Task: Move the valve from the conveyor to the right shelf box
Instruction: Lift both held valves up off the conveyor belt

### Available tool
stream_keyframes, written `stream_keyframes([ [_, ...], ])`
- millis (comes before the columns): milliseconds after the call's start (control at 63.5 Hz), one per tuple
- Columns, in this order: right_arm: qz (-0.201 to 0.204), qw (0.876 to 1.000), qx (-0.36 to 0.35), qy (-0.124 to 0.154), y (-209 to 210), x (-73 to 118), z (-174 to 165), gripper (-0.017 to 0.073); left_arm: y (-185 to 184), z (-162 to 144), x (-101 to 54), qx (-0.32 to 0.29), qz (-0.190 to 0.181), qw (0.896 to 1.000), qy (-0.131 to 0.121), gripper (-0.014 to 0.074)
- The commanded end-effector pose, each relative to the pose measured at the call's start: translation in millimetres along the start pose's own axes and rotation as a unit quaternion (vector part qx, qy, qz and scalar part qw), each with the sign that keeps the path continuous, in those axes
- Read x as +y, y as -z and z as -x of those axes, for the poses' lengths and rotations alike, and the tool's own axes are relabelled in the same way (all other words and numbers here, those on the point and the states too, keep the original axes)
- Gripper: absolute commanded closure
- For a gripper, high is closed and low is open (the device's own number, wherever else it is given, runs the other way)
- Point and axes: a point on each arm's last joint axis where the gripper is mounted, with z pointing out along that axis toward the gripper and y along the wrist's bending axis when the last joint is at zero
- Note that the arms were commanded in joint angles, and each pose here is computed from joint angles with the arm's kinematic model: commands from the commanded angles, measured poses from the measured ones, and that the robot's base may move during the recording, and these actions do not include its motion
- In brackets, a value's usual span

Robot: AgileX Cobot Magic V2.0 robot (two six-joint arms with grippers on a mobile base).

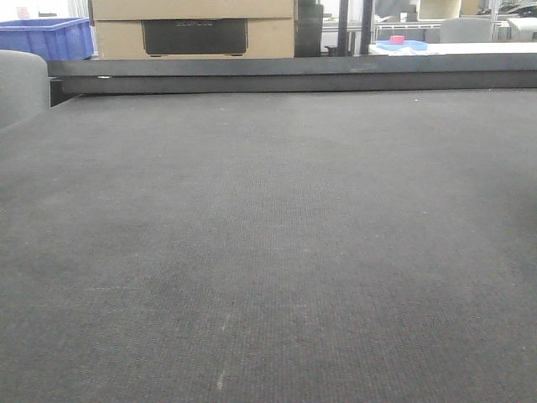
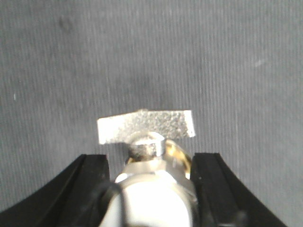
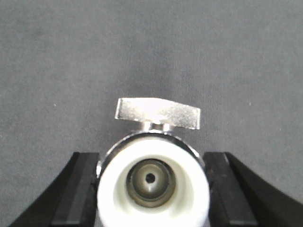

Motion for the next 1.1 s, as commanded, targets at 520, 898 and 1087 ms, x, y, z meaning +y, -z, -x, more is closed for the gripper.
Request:
stream_keyframes([
  [520, -0.011, 0.997, -0.08, 0.005, 6, -1.8, 13, 0.0713, 147, -74, -88.0, -0.259, -0.009, 0.965, -0.04, 0.0705],
  [898, -0.017, 0.988, -0.153, 0.009, 45, 0.9, 13, 0.0713, 223, -183, -91.5, -0.436, 0.007, 0.899, -0.036, 0.0705],
  [1087, -0.021, 0.975, -0.223, 0.013, 81, 3.5, 10, 0.0713, 257, -220, -92.8, -0.516, 0.014, 0.856, -0.036, 0.0705],
])
